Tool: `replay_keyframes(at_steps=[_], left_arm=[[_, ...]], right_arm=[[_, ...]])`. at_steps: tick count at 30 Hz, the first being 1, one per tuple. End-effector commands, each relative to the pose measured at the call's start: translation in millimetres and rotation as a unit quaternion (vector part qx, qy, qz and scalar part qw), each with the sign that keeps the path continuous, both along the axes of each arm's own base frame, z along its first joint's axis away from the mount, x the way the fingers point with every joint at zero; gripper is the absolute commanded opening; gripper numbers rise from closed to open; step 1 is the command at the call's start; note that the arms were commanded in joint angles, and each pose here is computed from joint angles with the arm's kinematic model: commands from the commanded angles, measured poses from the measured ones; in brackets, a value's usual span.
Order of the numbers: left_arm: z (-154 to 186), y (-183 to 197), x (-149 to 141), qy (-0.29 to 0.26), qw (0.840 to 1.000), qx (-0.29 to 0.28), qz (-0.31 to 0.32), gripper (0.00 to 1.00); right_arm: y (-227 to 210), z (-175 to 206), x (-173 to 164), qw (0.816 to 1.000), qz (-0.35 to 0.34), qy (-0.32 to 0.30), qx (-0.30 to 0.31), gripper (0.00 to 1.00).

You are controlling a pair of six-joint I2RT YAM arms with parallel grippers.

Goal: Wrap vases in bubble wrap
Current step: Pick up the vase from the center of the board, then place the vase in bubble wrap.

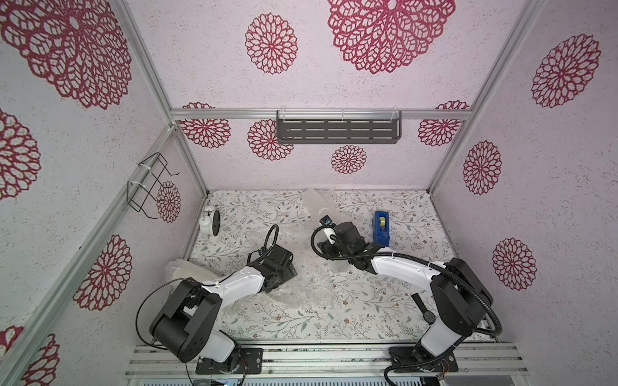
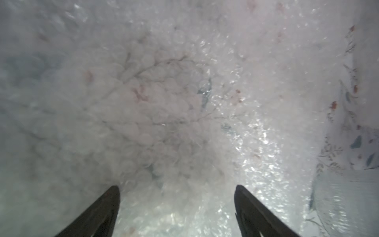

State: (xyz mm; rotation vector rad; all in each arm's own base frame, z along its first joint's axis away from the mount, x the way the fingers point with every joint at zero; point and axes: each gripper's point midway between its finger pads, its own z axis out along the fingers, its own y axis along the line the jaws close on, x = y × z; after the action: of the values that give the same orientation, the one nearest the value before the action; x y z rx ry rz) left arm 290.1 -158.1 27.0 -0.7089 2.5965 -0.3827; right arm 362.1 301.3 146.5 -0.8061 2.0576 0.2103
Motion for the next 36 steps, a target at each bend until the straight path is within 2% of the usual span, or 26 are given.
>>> replay_keyframes(at_steps=[1,7,10,14,20,24,29,31,36], left_arm=[[10,-25,10,-0.013,0.998,-0.053,0.006,0.89],[33,18,-14,-0.043,0.998,-0.005,0.045,0.9],[50,35,-24,-0.062,0.997,0.008,0.048,0.9],[73,60,-30,-0.092,0.993,0.015,0.065,0.91],[106,111,-36,-0.142,0.983,0.043,0.109,0.92],[123,135,-42,-0.172,0.974,0.058,0.134,0.94],[128,152,-51,-0.185,0.968,0.063,0.159,0.95],[126,157,-53,-0.184,0.967,0.067,0.165,0.95],[119,161,-56,-0.177,0.967,0.064,0.171,0.96]], right_arm=[[2,84,-11,0.995,0.024,-0.097,0.016,0.63],[21,76,-62,0.992,0.082,-0.09,-0.03,0.63],[30,60,-79,0.988,0.101,-0.089,-0.077,0.63],[40,39,-90,0.977,0.117,-0.092,-0.153,0.63],[53,30,-96,0.962,0.126,-0.107,-0.216,0.64],[67,19,-102,0.944,0.147,-0.116,-0.271,0.64],[82,3,-104,0.92,0.169,-0.128,-0.33,0.65],[91,-7,-116,0.902,0.188,-0.138,-0.364,0.65],[94,-27,-117,0.871,0.194,-0.139,-0.43,0.66]])
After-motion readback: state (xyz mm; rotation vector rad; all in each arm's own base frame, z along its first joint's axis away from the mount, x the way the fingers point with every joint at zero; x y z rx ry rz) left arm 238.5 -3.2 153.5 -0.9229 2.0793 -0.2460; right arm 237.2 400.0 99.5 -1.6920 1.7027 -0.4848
